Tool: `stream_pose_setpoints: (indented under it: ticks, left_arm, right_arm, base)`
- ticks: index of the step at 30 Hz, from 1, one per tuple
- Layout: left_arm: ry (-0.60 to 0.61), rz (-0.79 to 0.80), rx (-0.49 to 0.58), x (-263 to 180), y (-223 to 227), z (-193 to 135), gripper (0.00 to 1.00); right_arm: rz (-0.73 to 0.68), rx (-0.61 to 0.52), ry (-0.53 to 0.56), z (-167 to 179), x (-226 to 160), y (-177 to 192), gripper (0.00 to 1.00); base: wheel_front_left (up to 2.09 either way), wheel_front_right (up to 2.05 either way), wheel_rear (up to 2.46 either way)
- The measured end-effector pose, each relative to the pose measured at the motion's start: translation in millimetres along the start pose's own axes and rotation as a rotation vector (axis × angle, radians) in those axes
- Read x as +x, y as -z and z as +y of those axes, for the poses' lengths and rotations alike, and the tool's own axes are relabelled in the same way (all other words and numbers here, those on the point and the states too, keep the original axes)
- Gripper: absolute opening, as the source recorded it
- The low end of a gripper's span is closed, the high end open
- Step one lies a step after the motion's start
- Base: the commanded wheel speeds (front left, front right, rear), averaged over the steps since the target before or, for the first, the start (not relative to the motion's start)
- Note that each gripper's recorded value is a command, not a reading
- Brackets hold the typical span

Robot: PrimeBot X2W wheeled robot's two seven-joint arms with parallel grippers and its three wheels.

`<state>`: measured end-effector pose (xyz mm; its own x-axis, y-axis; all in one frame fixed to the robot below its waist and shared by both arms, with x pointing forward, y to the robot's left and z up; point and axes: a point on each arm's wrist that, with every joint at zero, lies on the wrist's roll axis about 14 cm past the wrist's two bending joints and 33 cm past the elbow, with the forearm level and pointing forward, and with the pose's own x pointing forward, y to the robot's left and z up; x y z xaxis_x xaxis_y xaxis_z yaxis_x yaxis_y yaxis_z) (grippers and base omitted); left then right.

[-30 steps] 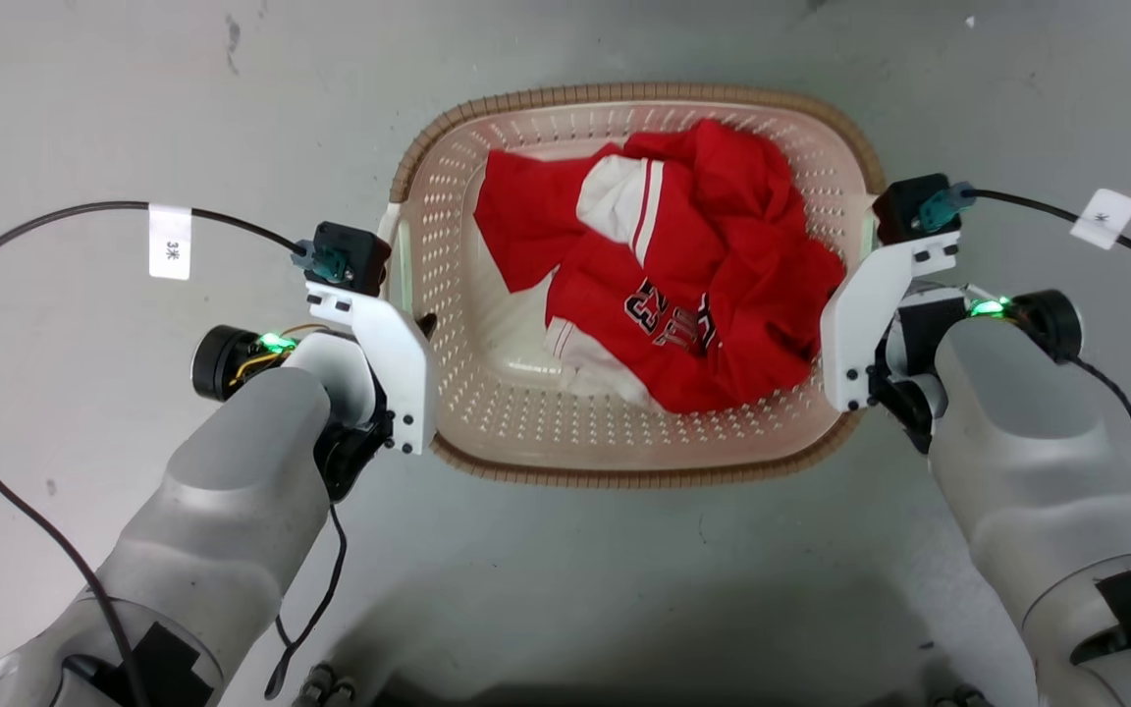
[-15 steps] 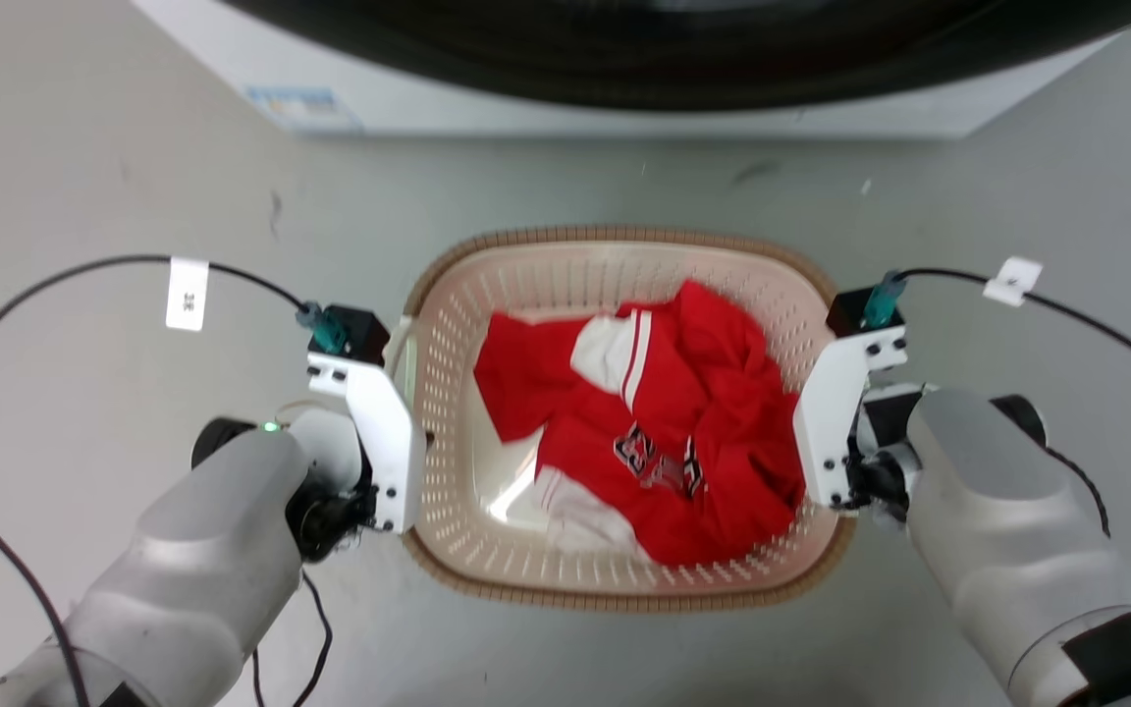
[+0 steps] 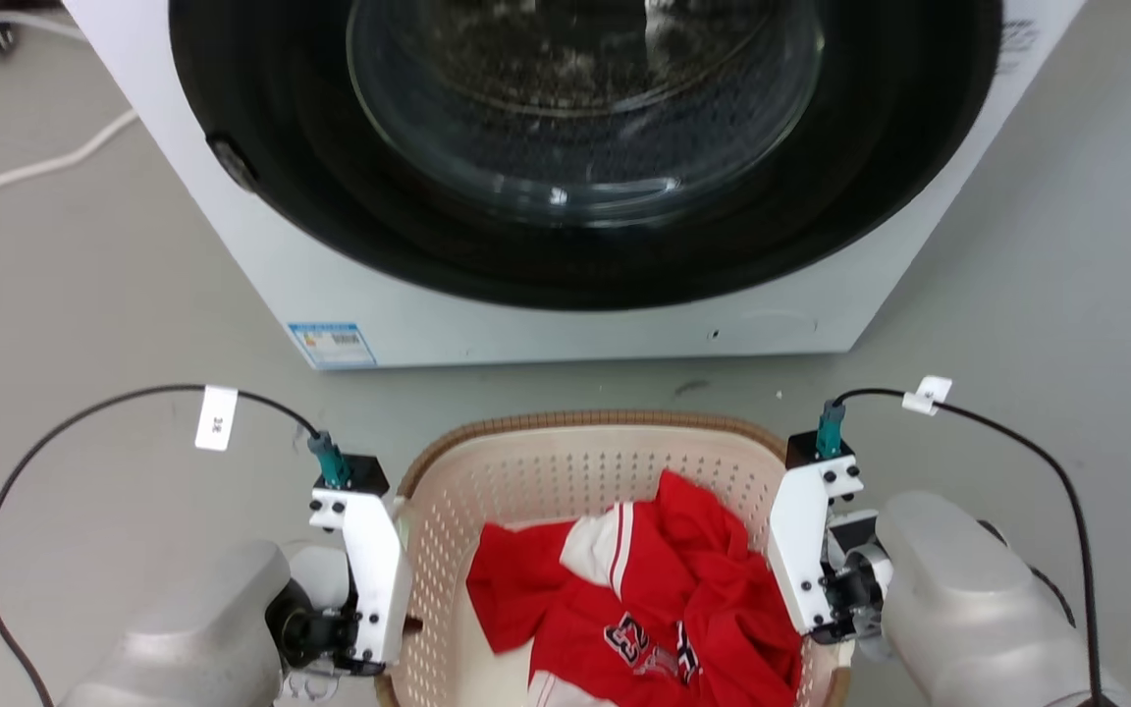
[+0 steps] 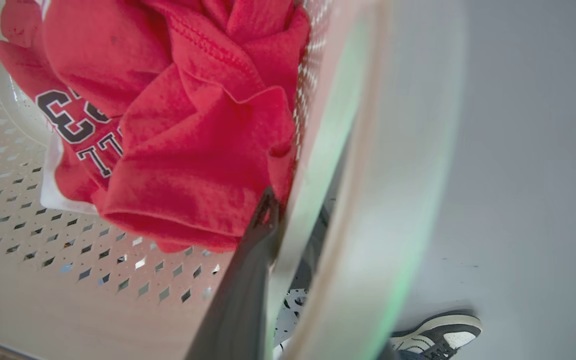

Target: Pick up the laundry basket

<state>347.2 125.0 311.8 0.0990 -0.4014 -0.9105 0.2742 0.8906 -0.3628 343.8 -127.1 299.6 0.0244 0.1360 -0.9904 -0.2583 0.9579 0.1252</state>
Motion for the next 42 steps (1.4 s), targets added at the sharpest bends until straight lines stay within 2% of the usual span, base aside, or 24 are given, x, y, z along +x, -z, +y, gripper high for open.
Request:
stream_pose_setpoints:
  ticks: [18,42]
  left_arm:
    - [-0.016,0.032,0.008,-40.6,23.2,-16.1,0.0]
    - [-0.01,0.052,-0.05,-49.0,33.7,-17.3,0.0]
  right_arm:
    - [-0.054,-0.055,0.005,19.1,-50.2,11.8,0.0]
    - [-0.058,-0.038,-0.015,25.7,-50.2,23.9,0.0]
  base:
    - [0.0,0.0,0.0]
    - [0.0,0.0,0.0]
